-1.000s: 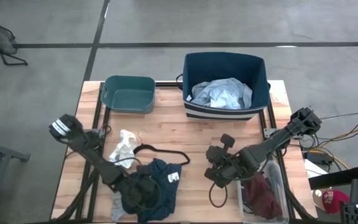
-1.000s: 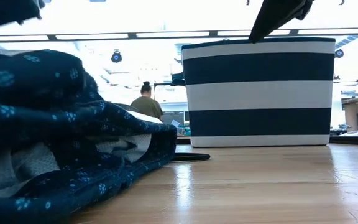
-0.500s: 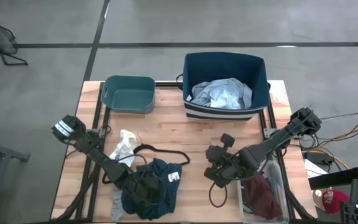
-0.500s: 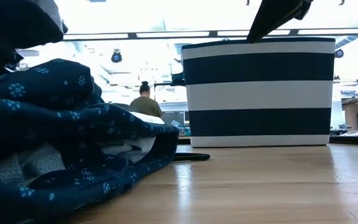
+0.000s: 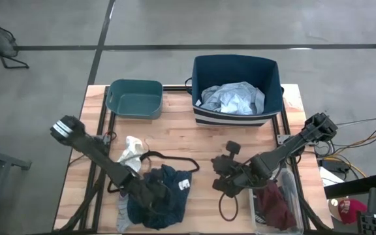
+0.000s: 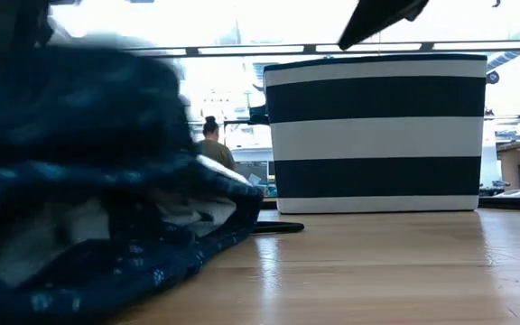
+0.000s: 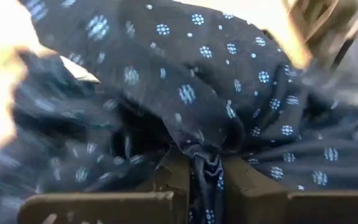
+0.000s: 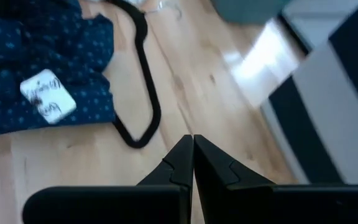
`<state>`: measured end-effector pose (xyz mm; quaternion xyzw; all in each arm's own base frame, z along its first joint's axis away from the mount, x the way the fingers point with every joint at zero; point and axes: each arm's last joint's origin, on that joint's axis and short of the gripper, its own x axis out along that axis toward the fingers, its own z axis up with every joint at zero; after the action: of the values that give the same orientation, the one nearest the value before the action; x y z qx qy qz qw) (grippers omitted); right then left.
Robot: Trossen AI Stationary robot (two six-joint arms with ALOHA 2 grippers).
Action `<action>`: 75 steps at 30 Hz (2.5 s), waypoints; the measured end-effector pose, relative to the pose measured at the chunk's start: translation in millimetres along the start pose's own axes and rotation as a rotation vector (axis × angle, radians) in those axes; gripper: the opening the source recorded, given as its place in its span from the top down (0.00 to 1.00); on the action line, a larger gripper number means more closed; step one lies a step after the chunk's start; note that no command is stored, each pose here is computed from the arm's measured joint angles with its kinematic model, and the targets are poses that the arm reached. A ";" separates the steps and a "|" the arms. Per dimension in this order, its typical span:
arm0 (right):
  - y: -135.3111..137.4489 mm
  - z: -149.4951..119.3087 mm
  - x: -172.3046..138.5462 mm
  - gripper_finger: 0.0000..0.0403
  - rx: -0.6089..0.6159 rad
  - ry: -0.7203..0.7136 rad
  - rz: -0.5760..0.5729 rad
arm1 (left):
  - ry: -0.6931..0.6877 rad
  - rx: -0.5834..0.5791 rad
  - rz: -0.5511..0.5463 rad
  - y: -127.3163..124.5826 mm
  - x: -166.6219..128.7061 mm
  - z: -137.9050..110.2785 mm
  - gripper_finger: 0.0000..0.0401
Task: Pick & Place Cloths
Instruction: Put the blue polo shirt into the blue bin
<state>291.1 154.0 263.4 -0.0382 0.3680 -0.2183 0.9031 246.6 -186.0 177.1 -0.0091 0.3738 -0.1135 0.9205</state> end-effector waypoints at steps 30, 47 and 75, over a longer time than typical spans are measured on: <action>13.8 -13.4 30.9 0.88 -0.040 -0.238 0.069 | -0.464 -0.022 0.620 75.5 -143.1 116.6 0.91; 7.3 -23.1 49.0 0.29 0.155 -0.540 0.163 | -0.825 -0.009 0.579 73.9 -226.8 188.0 0.91; -24.9 25.7 79.1 0.97 0.077 -0.602 0.285 | -0.795 0.073 0.412 78.9 -203.1 209.0 0.89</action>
<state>349.7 95.8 236.6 -0.0152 0.0779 -0.0826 0.9934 265.7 -79.5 459.0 0.0549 -0.0192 0.0713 0.9958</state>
